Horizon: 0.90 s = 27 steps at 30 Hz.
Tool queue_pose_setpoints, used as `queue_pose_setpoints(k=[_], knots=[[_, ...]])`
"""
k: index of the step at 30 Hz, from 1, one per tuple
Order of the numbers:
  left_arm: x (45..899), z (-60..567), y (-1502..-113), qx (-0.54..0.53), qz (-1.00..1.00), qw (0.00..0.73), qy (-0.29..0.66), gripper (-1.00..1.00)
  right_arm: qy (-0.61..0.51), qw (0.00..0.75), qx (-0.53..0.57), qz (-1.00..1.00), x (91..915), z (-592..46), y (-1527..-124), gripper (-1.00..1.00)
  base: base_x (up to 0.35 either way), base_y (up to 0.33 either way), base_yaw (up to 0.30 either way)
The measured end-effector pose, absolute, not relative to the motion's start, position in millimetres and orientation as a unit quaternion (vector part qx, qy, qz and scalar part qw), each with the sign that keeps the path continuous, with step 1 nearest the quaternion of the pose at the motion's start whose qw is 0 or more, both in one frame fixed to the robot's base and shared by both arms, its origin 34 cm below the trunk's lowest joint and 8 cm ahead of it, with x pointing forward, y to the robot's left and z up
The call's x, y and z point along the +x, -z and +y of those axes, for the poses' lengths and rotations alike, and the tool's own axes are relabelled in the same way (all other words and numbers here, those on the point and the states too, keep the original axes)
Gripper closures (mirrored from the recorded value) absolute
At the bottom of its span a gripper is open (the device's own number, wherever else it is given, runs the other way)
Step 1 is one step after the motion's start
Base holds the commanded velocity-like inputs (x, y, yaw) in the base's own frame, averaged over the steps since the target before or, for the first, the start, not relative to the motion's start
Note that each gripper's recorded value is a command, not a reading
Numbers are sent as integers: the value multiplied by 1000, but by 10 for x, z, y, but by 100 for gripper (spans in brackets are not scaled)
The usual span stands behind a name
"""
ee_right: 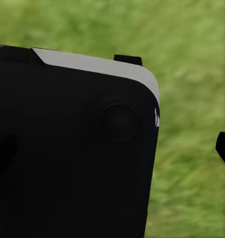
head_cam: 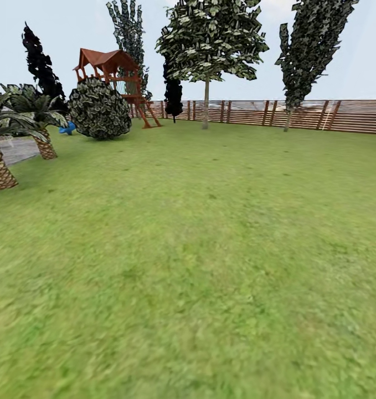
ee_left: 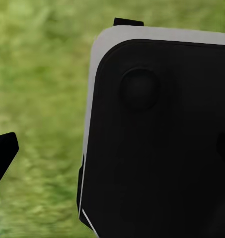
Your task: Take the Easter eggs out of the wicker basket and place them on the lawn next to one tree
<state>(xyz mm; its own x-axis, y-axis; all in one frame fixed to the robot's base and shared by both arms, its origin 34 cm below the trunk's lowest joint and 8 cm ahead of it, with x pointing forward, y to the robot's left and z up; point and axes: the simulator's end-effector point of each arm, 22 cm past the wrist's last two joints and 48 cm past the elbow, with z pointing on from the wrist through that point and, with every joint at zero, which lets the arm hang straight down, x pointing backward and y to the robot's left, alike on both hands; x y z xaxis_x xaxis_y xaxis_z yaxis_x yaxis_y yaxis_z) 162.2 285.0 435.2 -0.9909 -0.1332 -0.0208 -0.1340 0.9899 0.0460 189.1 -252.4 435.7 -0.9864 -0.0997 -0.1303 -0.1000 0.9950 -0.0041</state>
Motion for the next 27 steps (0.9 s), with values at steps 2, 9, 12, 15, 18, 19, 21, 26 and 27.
queue_pose_setpoints(k=[2, 9, 12, 15, 18, 19, 21, 26, 27], knots=[[1622, 2849, -4352, -67, 997, 9, -24, -100, -1, 65, -50, 997, 1891, -2524, -4357, -100, 324, 0, 0], [1623, 2852, -4352, -67, 997, 9, -24, -100, -1, 66, -50, 997, 1893, -2526, -4357, -100, 324, 0, 0], [1622, 2850, -4352, -67, 997, 9, -24, -100, -1, 65, -50, 997, 1890, -2533, -4357, -100, 324, 0, 0], [1622, 2849, -4352, -67, 997, 9, -24, -100, 0, 65, -50, 997, 1891, -2536, -4357, -100, 324, 0, 0], [1622, 2851, -4352, -67, 997, 9, -24, -100, 0, 65, -50, 997, 1889, -2536, -4357, -100, 324, 0, 0], [1622, 2850, -4352, -67, 997, 9, -24, -100, 0, 65, -50, 997, 1889, -2536, -4357, -100, 324, 0, 0], [1622, 2850, -4352, -68, 997, 9, -24, -100, 0, 65, -50, 997, 1889, -2537, -4357, -100, 324, 0, 0], [1622, 2849, -4352, -67, 997, 9, -24, -100, 0, 65, -50, 997, 1889, -2537, -4357, -100, 324, 0, 0], [1622, 2849, -4352, -67, 997, 9, -24, -100, 0, 65, -50, 997, 1889, -2537, -4357, -100, 324, 0, 0]])
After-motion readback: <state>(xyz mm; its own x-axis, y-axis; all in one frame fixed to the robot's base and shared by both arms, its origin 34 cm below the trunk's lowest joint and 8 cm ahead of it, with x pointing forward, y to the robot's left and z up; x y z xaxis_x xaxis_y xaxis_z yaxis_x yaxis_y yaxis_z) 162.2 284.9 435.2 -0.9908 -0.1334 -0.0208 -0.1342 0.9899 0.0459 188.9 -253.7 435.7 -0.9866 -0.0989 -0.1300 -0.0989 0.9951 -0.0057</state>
